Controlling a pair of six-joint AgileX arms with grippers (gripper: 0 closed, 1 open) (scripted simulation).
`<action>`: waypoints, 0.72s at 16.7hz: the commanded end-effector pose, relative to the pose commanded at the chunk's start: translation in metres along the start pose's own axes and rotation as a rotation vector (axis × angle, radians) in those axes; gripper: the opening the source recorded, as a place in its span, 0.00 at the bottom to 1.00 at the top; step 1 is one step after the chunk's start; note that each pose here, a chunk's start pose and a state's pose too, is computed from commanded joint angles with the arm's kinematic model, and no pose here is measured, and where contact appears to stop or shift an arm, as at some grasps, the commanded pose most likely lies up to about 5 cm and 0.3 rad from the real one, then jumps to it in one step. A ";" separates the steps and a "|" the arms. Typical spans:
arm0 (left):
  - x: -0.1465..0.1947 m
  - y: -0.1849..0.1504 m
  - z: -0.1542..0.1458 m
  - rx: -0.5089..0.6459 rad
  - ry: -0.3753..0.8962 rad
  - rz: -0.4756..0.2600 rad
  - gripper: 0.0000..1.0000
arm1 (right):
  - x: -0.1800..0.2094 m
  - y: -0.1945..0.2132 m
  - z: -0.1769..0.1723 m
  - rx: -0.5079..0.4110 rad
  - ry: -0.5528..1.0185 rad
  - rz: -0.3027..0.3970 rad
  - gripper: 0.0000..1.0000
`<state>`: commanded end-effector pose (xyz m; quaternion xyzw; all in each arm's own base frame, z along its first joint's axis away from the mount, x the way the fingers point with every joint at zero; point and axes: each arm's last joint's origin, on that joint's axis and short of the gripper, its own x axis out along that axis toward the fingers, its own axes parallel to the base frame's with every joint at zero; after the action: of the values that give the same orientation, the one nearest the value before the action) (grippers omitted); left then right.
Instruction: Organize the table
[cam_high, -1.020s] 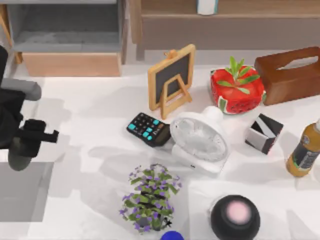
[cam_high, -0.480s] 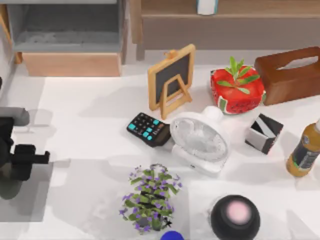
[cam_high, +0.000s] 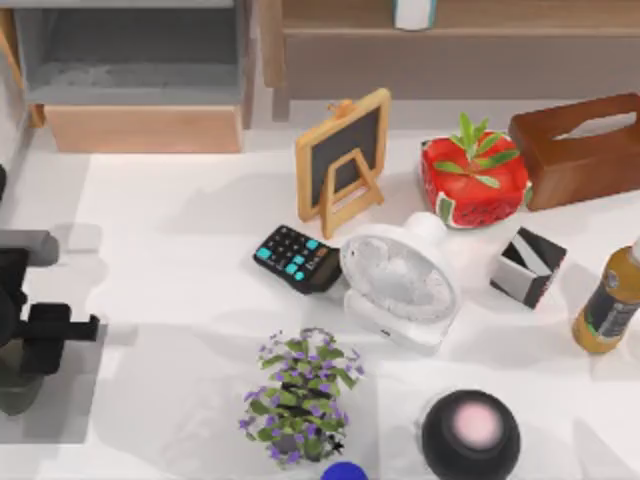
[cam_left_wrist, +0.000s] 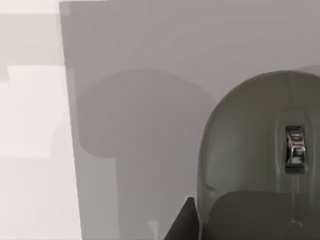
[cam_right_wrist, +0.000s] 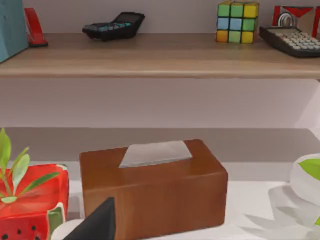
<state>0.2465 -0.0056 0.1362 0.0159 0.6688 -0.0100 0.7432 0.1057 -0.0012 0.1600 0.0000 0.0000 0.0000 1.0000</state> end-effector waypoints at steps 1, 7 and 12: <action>0.000 0.000 0.000 0.000 0.000 0.000 0.23 | 0.000 0.000 0.000 0.000 0.000 0.000 1.00; 0.000 0.000 0.000 0.000 0.000 0.000 0.68 | 0.000 0.000 0.000 0.000 0.000 0.000 1.00; 0.000 0.000 0.000 0.000 0.000 0.000 1.00 | 0.000 0.000 0.000 0.000 0.000 0.000 1.00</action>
<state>0.2465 -0.0056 0.1362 0.0159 0.6688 -0.0100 0.7432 0.1057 -0.0012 0.1600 0.0000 0.0000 0.0000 1.0000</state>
